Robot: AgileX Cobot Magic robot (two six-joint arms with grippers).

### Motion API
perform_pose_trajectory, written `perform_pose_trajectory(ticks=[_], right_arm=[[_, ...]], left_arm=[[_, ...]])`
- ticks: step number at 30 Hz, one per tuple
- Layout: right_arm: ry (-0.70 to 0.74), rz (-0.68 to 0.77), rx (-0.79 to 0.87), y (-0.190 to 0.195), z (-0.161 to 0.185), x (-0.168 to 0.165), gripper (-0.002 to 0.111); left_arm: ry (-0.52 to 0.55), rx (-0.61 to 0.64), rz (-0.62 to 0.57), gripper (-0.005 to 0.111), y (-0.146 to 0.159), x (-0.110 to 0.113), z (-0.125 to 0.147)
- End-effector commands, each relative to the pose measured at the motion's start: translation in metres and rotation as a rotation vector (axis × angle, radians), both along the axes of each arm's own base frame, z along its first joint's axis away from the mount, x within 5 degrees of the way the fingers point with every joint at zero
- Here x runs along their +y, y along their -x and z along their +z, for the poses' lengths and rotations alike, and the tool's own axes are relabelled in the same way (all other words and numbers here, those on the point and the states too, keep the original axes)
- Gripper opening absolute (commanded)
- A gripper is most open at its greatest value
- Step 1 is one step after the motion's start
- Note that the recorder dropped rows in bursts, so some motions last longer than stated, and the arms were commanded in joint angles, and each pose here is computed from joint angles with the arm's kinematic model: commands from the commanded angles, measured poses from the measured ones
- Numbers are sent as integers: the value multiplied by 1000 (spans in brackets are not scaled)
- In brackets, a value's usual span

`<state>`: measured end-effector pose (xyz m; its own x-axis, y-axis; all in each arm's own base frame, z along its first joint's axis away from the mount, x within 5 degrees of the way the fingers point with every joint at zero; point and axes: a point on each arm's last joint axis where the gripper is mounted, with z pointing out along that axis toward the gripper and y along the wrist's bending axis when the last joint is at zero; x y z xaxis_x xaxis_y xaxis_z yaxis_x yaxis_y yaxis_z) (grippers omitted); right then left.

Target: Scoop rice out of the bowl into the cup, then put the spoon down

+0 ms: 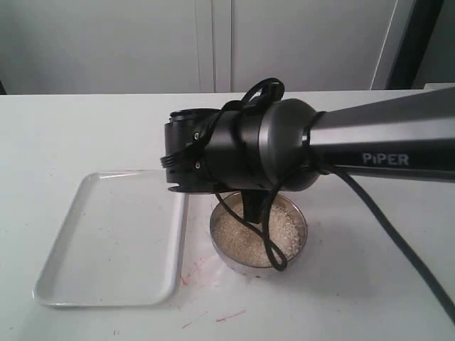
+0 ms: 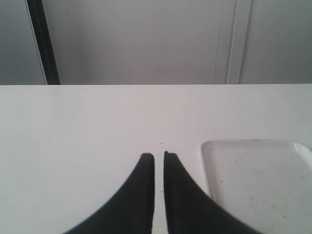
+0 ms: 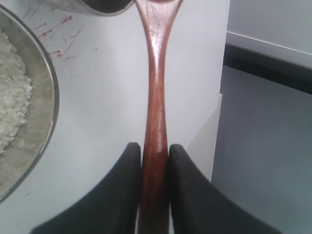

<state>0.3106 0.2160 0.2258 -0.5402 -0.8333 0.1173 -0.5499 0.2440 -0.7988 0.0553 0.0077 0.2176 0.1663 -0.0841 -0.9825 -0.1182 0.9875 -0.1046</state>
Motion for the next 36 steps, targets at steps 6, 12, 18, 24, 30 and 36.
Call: perform_pose_trajectory(ticks=[6,12,18,24,30,36], right_arm=[[7,0,-23,-1,3,0,0],[7,0,-23,-1,3,0,0],[7,0,-23,-1,3,0,0],[-27,-18,-10,2,6,0,0],[-332,-230,125,16,28,-25,0],[-684,-366,176,43,80,-51,0]], left_arm=[[8,-15,-5,14,1,0,3],[8,-15,-5,14,1,0,3],[8,-15,-5,14,1,0,3],[8,-15,-5,14,1,0,3],[8,-15,-5,14,1,0,3],[8,-15,-5,14,1,0,3]])
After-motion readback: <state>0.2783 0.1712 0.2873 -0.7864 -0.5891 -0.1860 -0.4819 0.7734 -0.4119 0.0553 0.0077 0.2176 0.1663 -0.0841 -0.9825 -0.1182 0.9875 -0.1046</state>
